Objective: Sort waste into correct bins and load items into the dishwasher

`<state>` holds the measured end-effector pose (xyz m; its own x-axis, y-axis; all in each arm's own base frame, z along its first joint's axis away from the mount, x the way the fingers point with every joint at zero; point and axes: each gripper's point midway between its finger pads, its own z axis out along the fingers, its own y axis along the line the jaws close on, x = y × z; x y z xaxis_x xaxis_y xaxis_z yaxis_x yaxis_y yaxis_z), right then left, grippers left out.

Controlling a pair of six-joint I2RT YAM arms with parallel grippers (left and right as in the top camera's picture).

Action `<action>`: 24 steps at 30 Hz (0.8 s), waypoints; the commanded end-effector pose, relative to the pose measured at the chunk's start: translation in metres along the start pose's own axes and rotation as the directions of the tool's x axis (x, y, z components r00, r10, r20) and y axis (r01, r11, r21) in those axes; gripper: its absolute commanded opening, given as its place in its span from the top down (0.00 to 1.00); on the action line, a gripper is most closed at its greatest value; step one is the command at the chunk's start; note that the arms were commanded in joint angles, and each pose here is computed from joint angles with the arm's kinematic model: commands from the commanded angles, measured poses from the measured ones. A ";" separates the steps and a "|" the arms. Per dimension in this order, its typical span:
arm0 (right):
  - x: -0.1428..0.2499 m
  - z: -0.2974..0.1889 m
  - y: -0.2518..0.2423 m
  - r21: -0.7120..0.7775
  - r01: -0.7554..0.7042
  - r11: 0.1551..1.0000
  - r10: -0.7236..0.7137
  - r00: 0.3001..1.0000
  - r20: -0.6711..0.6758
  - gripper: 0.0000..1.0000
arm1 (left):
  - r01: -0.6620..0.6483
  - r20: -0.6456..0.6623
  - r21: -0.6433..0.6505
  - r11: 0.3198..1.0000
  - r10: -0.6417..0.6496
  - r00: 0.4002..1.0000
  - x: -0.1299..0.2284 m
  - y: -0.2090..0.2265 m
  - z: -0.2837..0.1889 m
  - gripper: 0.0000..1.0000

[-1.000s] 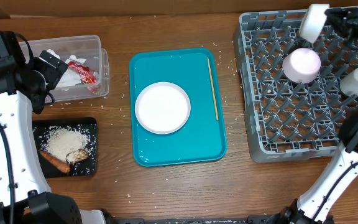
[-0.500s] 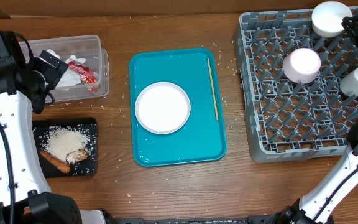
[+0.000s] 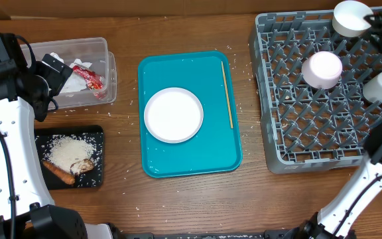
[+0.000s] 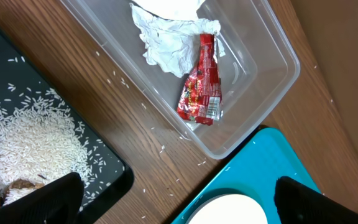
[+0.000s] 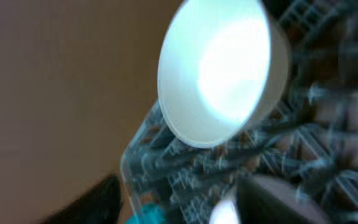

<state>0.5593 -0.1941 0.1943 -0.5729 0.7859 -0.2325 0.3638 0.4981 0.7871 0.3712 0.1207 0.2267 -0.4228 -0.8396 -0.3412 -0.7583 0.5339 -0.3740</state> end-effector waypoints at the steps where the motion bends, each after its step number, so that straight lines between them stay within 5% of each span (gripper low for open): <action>1: -0.021 -0.039 0.066 0.387 0.299 0.872 -0.404 0.887 0.224 0.17 | 0.004 0.030 0.017 1.000 -0.004 1.000 -0.006 -0.004 -0.010 0.00; 4: -0.016 -0.032 0.085 0.544 0.383 0.747 -0.564 0.798 0.212 0.00 | 0.003 0.030 0.017 1.000 -0.004 1.000 -0.006 -0.004 -0.010 0.00; 10: -0.003 -0.002 0.107 0.711 0.443 0.546 -0.733 0.663 0.150 0.00 | 0.003 0.030 0.017 1.000 -0.004 1.000 -0.006 -0.004 -0.010 0.00; 24: -0.004 0.052 0.036 0.735 0.484 0.474 -0.714 0.701 -0.001 0.00 | 0.004 0.030 0.017 1.000 -0.004 1.000 -0.006 -0.004 -0.010 0.00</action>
<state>0.6126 -0.1587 0.2231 -0.6013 0.2195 -0.7683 0.4621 0.8799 -0.1102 0.3713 0.1207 0.2267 -0.4226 -0.8395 -0.3414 -0.7582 0.5339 -0.3743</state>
